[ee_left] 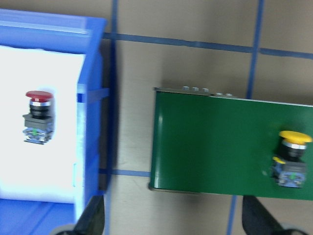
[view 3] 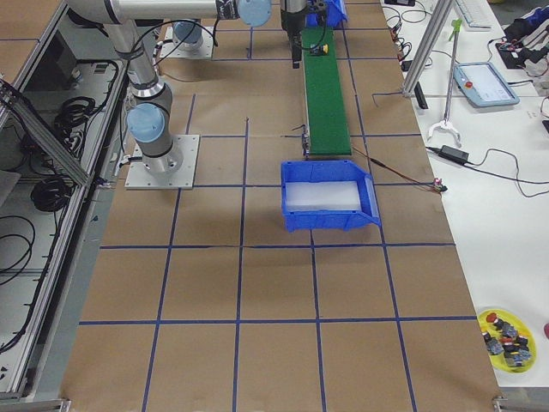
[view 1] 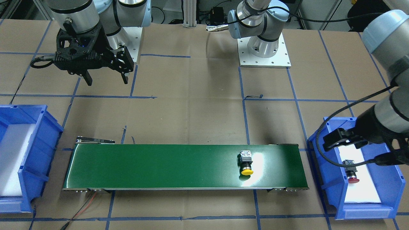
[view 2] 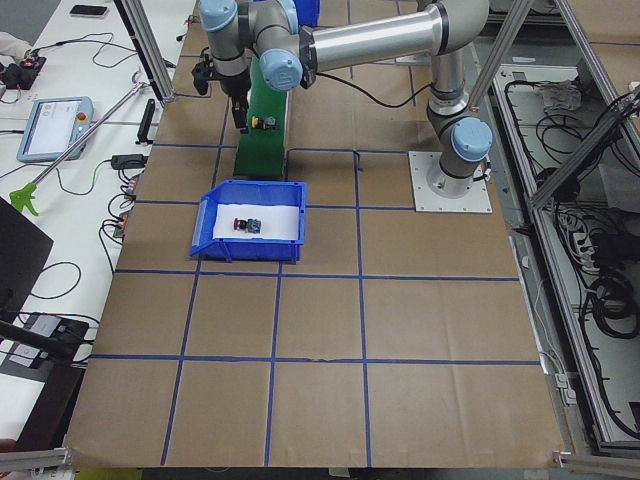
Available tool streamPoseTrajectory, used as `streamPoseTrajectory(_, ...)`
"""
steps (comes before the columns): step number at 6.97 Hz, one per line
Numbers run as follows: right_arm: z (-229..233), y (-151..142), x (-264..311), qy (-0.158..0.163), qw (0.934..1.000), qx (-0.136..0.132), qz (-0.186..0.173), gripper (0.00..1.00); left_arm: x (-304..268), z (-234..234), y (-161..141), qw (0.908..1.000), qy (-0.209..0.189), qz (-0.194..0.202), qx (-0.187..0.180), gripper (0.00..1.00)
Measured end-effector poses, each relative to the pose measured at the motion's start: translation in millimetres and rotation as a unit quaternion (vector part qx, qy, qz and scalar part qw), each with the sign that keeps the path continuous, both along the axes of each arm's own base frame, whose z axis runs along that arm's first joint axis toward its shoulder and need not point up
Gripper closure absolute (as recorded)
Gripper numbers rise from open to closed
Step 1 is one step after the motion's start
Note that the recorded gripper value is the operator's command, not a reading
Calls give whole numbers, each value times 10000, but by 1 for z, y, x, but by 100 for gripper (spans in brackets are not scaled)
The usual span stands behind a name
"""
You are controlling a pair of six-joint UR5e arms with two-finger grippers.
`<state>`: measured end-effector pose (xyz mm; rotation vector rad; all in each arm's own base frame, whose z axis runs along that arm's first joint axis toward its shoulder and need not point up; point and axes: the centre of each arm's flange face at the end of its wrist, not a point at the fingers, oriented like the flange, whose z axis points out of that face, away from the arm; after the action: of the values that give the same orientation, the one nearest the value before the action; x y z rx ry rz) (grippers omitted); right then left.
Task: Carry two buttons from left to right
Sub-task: 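Return the left gripper to the bin and grasp the red button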
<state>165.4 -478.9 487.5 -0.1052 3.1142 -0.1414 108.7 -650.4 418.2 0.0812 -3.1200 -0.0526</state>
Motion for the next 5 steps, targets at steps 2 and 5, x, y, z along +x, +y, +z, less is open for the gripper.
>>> streamPoseTrajectory(2,0,0,0,0,10000,1,0,0,69,-22,3,9995,41,-312,20,0)
streamPoseTrajectory(5,0,0,0,0,10000,-1,-6,0,102,-67,-5,9993,28,-372,-55,0)
